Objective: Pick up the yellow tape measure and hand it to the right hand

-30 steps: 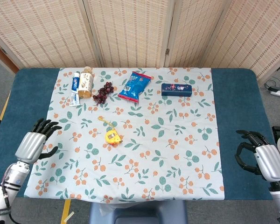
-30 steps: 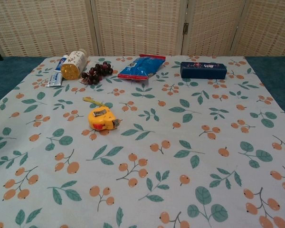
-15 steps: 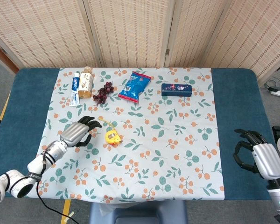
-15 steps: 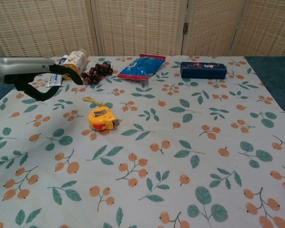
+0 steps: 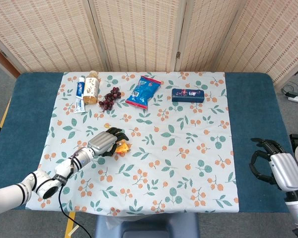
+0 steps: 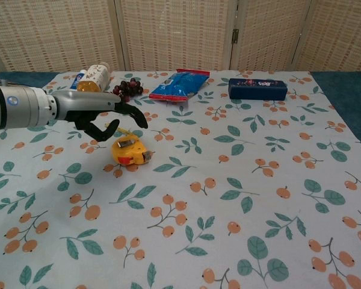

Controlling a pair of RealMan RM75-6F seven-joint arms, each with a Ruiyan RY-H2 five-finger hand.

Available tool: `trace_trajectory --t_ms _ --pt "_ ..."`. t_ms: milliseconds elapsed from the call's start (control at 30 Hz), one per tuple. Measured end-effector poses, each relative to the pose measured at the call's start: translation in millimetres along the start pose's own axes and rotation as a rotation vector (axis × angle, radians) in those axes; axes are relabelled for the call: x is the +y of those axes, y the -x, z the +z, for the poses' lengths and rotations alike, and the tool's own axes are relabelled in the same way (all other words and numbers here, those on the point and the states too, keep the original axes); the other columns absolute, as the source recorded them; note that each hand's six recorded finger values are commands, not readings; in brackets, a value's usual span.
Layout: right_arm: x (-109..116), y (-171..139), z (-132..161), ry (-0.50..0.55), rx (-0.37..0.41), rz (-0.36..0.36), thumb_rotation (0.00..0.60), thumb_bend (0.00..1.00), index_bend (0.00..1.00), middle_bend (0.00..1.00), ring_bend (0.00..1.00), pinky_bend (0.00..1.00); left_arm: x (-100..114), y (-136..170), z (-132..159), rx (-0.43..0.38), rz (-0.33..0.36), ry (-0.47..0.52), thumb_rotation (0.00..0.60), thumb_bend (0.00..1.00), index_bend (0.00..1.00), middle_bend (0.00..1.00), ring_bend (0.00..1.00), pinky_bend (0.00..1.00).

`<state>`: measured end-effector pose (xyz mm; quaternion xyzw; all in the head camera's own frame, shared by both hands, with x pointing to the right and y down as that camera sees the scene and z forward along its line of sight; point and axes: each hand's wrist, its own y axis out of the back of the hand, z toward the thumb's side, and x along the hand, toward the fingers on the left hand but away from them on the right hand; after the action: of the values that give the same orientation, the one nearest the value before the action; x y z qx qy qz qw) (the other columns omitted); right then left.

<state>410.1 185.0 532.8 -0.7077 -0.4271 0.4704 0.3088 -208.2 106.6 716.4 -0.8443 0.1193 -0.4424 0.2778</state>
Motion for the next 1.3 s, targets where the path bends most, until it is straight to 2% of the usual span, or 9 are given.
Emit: trace_trajectory --t_ms 400,667,800,867,1033,1133,1300 --pt "2.0 -4.3 -5.1 0.003 -0.011 -0.010 0.600 0.43 0.33 0.23 0.27 0.16 -12.6 -21.6 -9.1 0.070 -0.042 -0.045 0.600 0.93 0.27 0.27 0.07 0.00" --pt "0.4 -3.7 -5.8 0.007 -0.006 -0.014 0.600 0.43 0.33 0.23 0.26 0.16 -14.8 -9.5 -25.7 0.126 -0.060 -0.038 0.600 0.93 0.32 0.33 0.13 0.00" --pt "0.0 -3.2 -5.5 0.007 -0.003 -0.013 0.600 0.43 0.33 0.23 0.26 0.16 -14.4 -0.3 -30.1 0.141 -0.053 -0.021 0.600 0.93 0.26 0.32 0.12 0.00" --pt "-0.1 -3.0 -5.4 0.008 -0.002 -0.013 0.600 0.43 0.33 0.23 0.26 0.16 -13.6 3.0 -30.9 0.144 -0.044 -0.014 0.600 0.88 0.20 0.27 0.09 0.00" --pt "0.8 -3.5 -5.3 0.009 -0.001 -0.017 0.600 0.43 0.33 0.23 0.26 0.16 -12.8 10.5 -28.2 0.138 -0.023 -0.012 0.600 0.40 0.10 0.12 0.01 0.00" --pt "0.4 -3.9 -5.9 0.011 -0.003 -0.017 0.600 0.43 0.33 0.23 0.26 0.16 -15.6 13.3 -26.3 0.134 -0.017 -0.052 0.600 0.28 0.09 0.11 0.00 0.00" --pt "0.7 -5.1 -6.3 0.011 -0.004 -0.018 0.600 0.43 0.33 0.23 0.26 0.16 -26.2 11.8 -16.9 0.130 -0.004 -0.106 0.600 0.24 0.09 0.10 0.01 0.00"
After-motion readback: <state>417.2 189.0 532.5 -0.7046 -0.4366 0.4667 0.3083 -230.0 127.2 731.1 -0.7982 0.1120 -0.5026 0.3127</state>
